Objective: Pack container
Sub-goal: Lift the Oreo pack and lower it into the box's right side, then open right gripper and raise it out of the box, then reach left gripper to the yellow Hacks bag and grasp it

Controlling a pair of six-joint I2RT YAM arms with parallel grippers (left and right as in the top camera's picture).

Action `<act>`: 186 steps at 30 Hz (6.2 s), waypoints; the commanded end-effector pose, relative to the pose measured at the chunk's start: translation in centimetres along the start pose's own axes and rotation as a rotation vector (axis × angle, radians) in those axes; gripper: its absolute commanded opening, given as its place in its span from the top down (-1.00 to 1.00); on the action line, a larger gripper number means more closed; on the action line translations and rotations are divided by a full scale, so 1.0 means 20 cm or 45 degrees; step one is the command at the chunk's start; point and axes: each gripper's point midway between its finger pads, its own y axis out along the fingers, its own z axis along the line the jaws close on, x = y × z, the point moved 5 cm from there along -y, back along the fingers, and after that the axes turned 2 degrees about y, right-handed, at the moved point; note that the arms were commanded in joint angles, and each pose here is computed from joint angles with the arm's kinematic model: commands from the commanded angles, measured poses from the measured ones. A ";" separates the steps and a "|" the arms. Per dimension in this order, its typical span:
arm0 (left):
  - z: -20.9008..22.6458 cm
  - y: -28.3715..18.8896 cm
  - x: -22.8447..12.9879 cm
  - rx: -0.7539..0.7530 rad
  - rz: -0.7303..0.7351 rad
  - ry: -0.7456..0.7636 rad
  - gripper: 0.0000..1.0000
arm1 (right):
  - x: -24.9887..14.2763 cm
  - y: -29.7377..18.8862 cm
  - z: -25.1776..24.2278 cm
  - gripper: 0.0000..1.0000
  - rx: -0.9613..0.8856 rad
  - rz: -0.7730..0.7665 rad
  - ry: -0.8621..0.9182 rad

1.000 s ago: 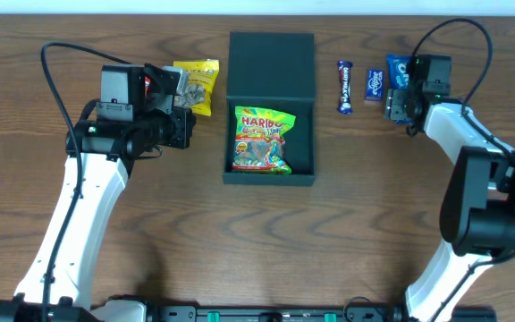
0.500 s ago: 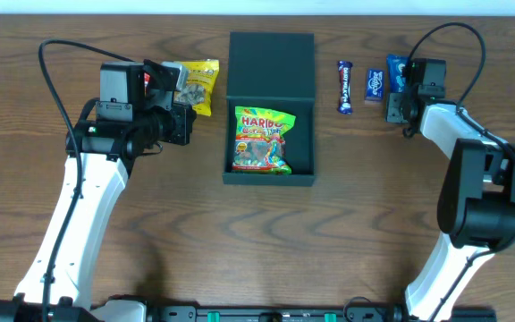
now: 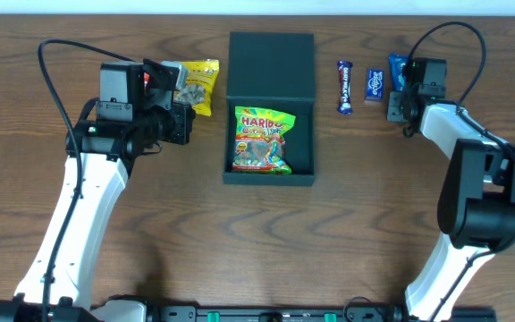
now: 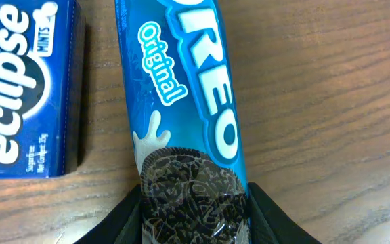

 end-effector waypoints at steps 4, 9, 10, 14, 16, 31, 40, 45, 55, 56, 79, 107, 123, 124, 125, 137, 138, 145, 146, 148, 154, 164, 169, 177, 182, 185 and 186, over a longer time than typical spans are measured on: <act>0.06 -0.04 0.07 0.120 -0.066 0.030 0.88 | 0.24 -0.34 -0.04 0.97 0.011 -0.210 0.117; 0.06 -0.04 0.11 0.134 -0.127 0.051 0.88 | 0.37 -0.68 -0.04 0.97 0.048 -0.369 0.123; 0.07 -0.04 0.13 0.144 -0.141 0.056 0.88 | 0.38 -0.75 -0.02 0.97 0.071 -0.398 0.119; 0.09 -0.05 0.16 0.193 -0.177 0.069 0.88 | 0.39 -0.95 0.06 0.97 0.182 -0.453 0.081; 0.11 -0.05 0.16 0.232 -0.188 0.070 0.88 | 0.38 -1.02 0.13 0.97 0.259 -0.451 0.093; 0.13 -0.07 0.20 0.281 -0.230 0.078 0.88 | 0.12 -1.12 0.85 0.97 0.657 -0.177 0.226; 0.13 -0.06 0.20 0.281 -0.229 0.078 0.88 | -0.16 -1.00 1.08 0.97 0.579 0.138 0.390; 0.13 -0.06 0.20 0.281 -0.229 0.078 0.88 | -0.32 -0.99 1.14 0.97 0.487 0.257 0.383; 0.13 -0.06 0.20 0.281 -0.228 0.078 0.88 | -0.44 -1.01 1.13 0.97 0.342 0.307 0.346; 0.13 -0.06 0.20 0.281 -0.228 0.078 0.88 | -0.44 -1.01 1.12 0.97 0.327 0.298 0.344; 0.13 -0.06 0.20 0.281 -0.229 0.078 0.88 | -0.37 -1.06 1.09 -0.39 0.342 0.177 0.121; 0.13 -0.06 0.20 0.281 -0.228 0.077 0.88 | -0.59 -0.87 1.12 0.97 0.319 0.418 -0.245; 0.14 -0.03 0.19 0.281 -0.208 0.072 0.88 | 0.04 -1.25 1.00 0.98 0.566 -0.127 0.059; 0.15 -0.02 0.18 0.281 -0.201 0.070 0.88 | 0.09 -1.28 0.96 0.97 0.572 -0.172 0.095; 0.15 -0.01 0.18 0.280 -0.196 0.068 0.88 | 0.13 -1.30 0.92 0.97 0.573 -0.206 0.123; 0.22 0.09 0.23 0.348 -0.239 0.075 0.35 | 0.22 -1.32 0.72 -0.40 0.519 -0.267 0.196; 0.23 0.11 0.24 0.348 -0.243 0.076 0.04 | 0.22 -1.32 0.72 -0.59 0.518 -0.271 0.186; 0.33 0.35 0.20 0.342 -0.180 0.060 -0.91 | 0.21 -1.30 0.70 -0.99 0.495 -0.265 0.159; 0.34 0.38 0.18 0.340 -0.164 0.055 -0.90 | 0.21 -1.30 0.70 -0.99 0.491 -0.260 0.160; 0.36 0.45 0.15 0.336 -0.126 0.046 -0.91 | 0.20 -1.29 0.68 -0.98 0.481 -0.248 0.162; 0.38 0.62 0.09 0.234 -0.086 0.040 -0.88 | 0.20 -1.28 0.65 -0.98 0.458 -0.230 0.176; 0.42 0.79 0.00 0.192 -0.041 -0.003 -0.72 | 0.20 -1.27 0.63 -0.99 0.447 -0.222 0.182; 0.45 0.87 -0.05 0.191 -0.005 -0.043 -0.70 | 0.20 -1.27 0.63 -0.98 0.446 -0.221 0.181; 0.47 0.92 -0.08 0.192 -0.002 -0.049 -0.01 | 0.19 -1.26 0.62 -0.98 0.427 -0.213 0.182; 0.47 0.92 -0.08 0.192 -0.003 -0.065 0.60 | 0.19 -1.25 0.59 -0.98 0.361 -0.220 0.186; 0.47 0.92 -0.08 0.192 -0.006 -0.113 0.88 | 0.19 -1.25 0.57 -0.98 0.325 -0.232 0.191; 0.47 0.92 -0.08 0.192 -0.007 -0.126 0.88 | 0.19 -1.25 0.57 -0.99 0.317 -0.235 0.192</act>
